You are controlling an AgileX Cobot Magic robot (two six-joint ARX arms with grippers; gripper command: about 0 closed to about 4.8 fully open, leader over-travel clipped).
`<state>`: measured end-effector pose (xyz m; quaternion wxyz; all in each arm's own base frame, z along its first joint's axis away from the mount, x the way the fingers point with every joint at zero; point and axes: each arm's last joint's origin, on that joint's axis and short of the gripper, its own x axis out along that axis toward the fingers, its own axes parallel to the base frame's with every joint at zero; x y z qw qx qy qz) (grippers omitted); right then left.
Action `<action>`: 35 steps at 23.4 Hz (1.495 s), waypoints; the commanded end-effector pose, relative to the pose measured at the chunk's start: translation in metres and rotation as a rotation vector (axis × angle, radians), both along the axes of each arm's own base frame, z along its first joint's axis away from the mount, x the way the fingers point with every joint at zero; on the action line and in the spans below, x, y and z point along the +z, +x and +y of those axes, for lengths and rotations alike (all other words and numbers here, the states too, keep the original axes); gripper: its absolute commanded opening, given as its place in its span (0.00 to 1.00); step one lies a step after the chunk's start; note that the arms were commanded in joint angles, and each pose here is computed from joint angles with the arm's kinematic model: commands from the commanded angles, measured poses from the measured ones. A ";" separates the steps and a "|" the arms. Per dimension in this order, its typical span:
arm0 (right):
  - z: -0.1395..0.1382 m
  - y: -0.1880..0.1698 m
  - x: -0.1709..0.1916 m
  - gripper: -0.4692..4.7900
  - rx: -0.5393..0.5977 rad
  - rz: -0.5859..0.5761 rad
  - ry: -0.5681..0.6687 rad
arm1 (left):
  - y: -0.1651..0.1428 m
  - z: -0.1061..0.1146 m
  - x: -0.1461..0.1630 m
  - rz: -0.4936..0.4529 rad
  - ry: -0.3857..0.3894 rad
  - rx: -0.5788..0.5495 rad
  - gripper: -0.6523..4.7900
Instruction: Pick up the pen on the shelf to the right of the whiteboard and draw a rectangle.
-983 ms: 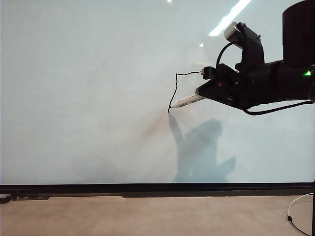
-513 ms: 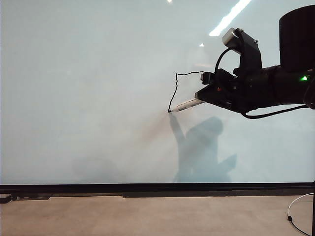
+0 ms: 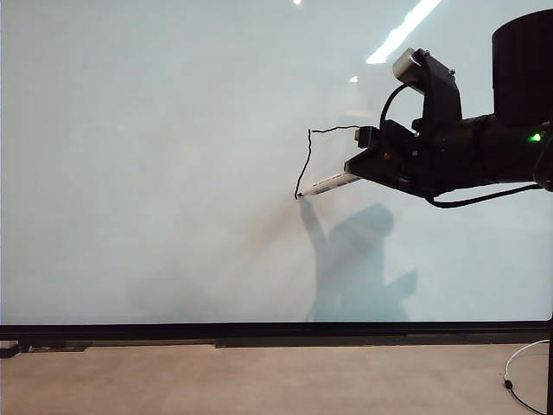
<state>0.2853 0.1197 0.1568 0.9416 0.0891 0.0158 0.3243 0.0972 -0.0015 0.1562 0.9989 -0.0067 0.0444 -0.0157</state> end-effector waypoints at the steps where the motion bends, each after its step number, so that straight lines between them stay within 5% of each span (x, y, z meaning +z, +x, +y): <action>1: -0.003 0.001 0.004 0.08 -0.021 -0.031 0.008 | 0.000 0.000 0.002 -0.011 0.001 0.000 0.11; 35: -0.063 -0.022 0.007 0.08 -0.142 -0.033 0.003 | 0.000 0.000 0.002 -0.011 0.001 0.001 0.11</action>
